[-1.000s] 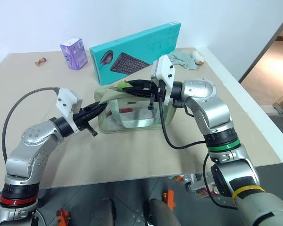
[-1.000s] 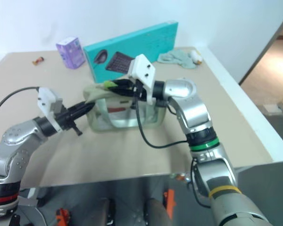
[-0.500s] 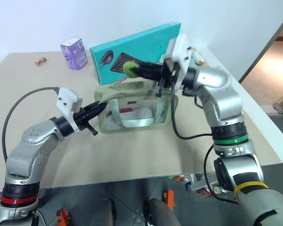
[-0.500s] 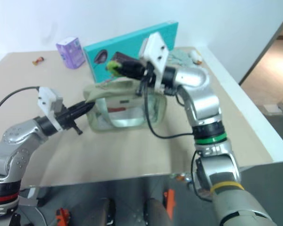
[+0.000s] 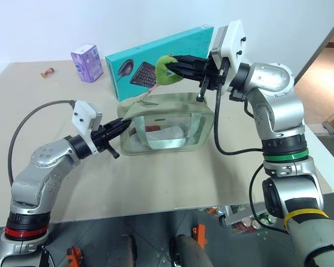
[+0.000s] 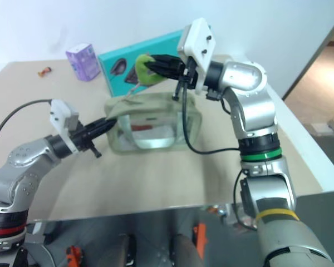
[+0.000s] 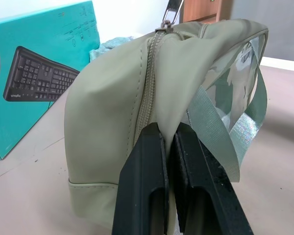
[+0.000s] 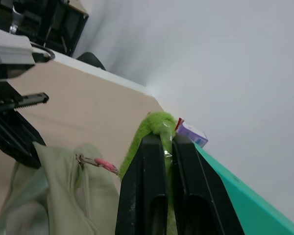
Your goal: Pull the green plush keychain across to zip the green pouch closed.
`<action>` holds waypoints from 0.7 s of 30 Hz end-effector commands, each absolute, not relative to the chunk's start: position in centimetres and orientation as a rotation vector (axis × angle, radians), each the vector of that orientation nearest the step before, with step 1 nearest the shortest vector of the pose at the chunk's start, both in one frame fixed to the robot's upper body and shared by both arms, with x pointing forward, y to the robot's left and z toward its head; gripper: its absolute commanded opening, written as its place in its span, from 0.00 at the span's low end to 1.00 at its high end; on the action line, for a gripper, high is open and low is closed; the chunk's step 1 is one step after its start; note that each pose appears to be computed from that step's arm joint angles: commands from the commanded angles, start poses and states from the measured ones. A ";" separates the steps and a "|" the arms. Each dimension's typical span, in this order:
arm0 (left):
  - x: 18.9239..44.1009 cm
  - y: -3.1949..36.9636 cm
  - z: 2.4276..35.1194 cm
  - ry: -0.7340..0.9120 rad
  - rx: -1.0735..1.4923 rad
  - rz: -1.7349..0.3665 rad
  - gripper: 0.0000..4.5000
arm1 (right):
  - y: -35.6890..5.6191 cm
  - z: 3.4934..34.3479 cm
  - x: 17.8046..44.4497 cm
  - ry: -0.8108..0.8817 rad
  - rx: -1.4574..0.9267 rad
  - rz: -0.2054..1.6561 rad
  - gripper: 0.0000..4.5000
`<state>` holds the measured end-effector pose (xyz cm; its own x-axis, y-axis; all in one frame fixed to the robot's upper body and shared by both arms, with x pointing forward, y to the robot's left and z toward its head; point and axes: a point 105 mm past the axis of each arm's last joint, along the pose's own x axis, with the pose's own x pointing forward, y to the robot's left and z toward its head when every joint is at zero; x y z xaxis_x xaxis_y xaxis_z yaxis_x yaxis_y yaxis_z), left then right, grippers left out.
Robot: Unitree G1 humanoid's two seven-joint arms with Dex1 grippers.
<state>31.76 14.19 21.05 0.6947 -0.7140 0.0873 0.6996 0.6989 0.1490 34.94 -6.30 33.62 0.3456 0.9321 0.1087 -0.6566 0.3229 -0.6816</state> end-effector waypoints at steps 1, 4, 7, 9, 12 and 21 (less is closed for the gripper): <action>32.0 14.5 21.7 -0.150 0.087 -0.763 0.00 | -8.1 35.9 34.5 -0.627 -0.626 1.041 0.01; 32.1 14.5 21.9 -0.149 0.067 -0.754 0.00 | -8.8 35.8 35.0 -0.616 -0.638 1.013 0.01; 32.0 14.5 21.9 -0.150 0.063 -0.751 0.00 | -9.8 35.7 35.6 -0.601 -0.648 0.980 0.01; 32.0 14.6 22.0 -0.150 0.063 -0.750 0.00 | -10.8 35.7 36.2 -0.585 -0.654 0.941 0.01; 31.9 14.8 22.1 -0.154 0.064 -0.745 0.00 | -13.2 35.4 37.3 -0.544 -0.669 0.866 0.01; 31.7 15.0 22.0 -0.150 0.079 -0.737 0.00 | -21.6 31.3 40.3 -0.319 -0.774 0.608 0.01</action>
